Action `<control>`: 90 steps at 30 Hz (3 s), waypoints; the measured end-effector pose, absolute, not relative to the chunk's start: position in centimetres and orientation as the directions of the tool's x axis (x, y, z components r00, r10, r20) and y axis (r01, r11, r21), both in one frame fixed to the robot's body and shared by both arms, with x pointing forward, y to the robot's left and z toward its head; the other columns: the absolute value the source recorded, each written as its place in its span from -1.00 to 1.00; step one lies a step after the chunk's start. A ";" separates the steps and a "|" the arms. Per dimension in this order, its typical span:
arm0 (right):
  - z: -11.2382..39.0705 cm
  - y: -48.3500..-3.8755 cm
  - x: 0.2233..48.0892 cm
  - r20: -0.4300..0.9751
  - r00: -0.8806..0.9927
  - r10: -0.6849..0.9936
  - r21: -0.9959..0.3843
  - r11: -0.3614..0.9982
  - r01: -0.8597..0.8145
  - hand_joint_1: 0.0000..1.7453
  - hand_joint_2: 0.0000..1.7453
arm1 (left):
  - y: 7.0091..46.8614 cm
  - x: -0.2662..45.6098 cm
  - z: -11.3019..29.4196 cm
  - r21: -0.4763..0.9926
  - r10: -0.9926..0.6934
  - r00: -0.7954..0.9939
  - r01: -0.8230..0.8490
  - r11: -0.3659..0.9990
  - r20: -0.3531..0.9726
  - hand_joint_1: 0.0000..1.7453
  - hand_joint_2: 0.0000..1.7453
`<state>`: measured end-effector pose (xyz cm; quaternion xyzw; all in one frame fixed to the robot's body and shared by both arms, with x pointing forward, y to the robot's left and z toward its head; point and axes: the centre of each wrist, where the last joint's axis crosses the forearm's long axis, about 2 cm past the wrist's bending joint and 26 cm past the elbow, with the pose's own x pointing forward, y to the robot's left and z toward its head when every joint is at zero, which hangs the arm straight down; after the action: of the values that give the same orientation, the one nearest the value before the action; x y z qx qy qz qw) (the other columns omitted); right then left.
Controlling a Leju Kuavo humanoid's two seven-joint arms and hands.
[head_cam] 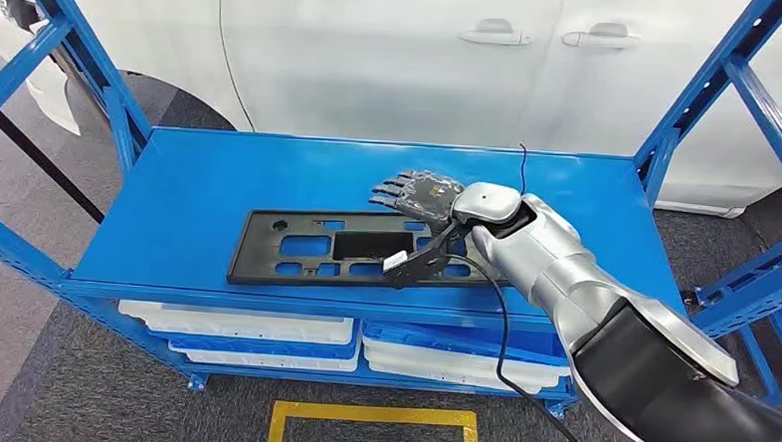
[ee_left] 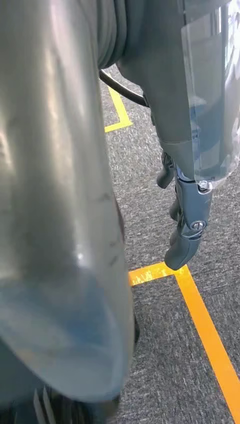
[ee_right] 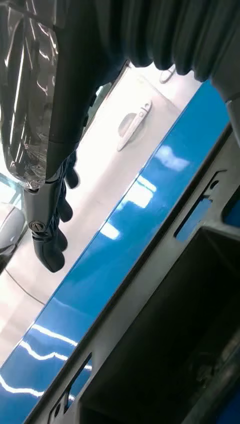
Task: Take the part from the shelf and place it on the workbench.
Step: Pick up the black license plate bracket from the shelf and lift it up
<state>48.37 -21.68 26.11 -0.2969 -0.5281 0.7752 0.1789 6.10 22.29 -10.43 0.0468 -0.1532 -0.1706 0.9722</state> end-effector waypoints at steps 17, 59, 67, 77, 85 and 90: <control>28.8 -21.6 48.8 -0.317 -0.715 0.623 -0.944 -0.278 0.177 -1.00 1.00 | 22.4 7.1 -10.3 0.152 -0.356 0.886 0.324 0.934 0.297 -1.00 -1.00; 23.5 -25.6 33.0 -0.338 -0.754 0.563 -0.844 0.173 0.508 -1.00 -1.00 | 22.1 6.6 -10.3 0.131 -0.354 0.887 0.330 0.935 0.295 -1.00 -1.00; 18.2 -25.3 30.0 -0.277 -0.766 0.580 -0.876 0.175 0.449 -1.00 -1.00 | 22.1 6.8 -10.3 0.132 -0.362 0.884 0.337 0.932 0.295 -1.00 -1.00; 16.3 -24.8 30.3 -0.285 -0.736 0.614 -0.896 0.104 0.433 -1.00 1.00 | 22.1 6.9 -10.3 0.134 -0.372 0.881 0.347 0.928 0.292 -1.00 -1.00; 15.7 -23.4 34.2 -0.347 -0.629 0.696 -0.899 -0.057 0.434 -1.00 1.00 | 22.0 7.3 -10.2 0.139 -0.389 0.874 0.364 0.921 0.290 -1.00 -1.00; 17.6 -22.9 37.8 -0.399 -0.569 0.719 -0.879 -0.124 0.460 -1.00 1.00 | 22.0 7.4 -10.2 0.139 -0.393 0.872 0.368 0.920 0.291 -1.00 -1.00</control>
<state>37.81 -22.91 17.59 -0.4516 -0.6528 0.5985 0.1084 7.40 22.03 -10.19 0.0394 -0.1586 -0.1967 0.9668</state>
